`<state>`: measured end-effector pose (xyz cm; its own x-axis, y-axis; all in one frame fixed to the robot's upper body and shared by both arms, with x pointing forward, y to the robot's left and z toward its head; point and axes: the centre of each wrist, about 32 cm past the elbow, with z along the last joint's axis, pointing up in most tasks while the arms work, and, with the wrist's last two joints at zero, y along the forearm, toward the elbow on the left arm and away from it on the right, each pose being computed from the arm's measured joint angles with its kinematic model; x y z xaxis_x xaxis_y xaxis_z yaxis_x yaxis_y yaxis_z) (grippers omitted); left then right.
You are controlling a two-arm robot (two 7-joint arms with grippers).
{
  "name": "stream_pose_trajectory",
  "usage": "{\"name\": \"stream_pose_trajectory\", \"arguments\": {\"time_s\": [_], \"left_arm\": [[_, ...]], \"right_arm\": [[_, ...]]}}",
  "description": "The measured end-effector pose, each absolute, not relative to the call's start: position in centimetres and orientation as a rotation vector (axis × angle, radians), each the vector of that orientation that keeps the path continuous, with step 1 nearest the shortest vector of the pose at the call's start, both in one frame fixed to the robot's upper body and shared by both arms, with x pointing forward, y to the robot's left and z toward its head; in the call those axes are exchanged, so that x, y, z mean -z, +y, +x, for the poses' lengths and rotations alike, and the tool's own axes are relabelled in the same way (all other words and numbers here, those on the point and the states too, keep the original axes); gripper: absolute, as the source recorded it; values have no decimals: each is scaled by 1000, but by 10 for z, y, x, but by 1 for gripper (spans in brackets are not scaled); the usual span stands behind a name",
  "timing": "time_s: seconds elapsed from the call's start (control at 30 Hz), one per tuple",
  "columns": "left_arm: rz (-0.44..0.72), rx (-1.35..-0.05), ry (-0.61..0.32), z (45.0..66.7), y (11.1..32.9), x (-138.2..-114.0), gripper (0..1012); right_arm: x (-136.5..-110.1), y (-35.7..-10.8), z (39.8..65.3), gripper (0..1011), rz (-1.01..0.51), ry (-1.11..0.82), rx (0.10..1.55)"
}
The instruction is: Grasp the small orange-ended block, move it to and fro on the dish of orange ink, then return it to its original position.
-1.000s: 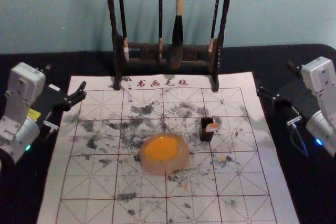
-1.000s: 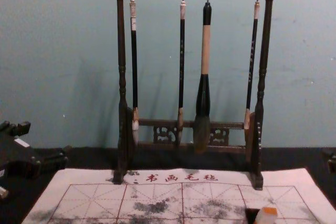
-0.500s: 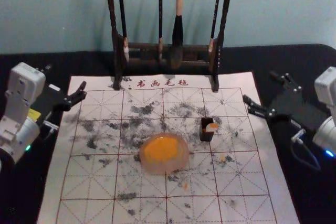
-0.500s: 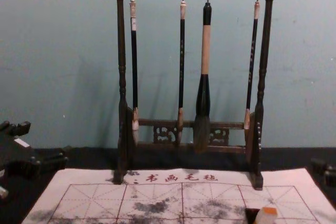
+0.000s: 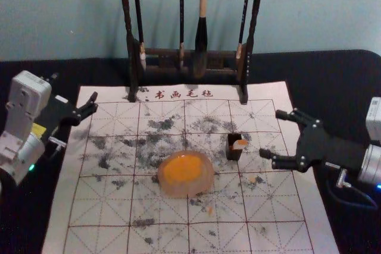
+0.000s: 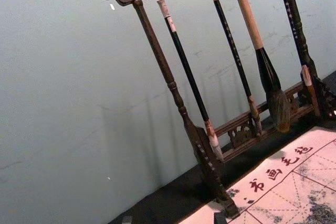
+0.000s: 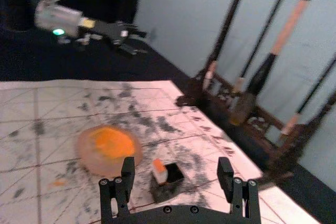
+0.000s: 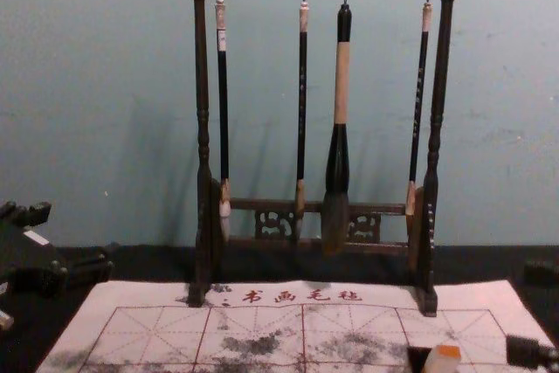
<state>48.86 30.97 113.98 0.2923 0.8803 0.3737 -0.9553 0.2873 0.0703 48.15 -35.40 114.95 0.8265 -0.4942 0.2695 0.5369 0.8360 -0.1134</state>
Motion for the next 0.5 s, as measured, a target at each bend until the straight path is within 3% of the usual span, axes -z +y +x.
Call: {"name": "stream_pose_trajectory", "arguments": {"time_s": [0.5], "left_arm": [[304,-1248,-285,489,310,-1140,1001]], "right_arm": [[-1147,-340,529,1002,-286,-270,361]]}}
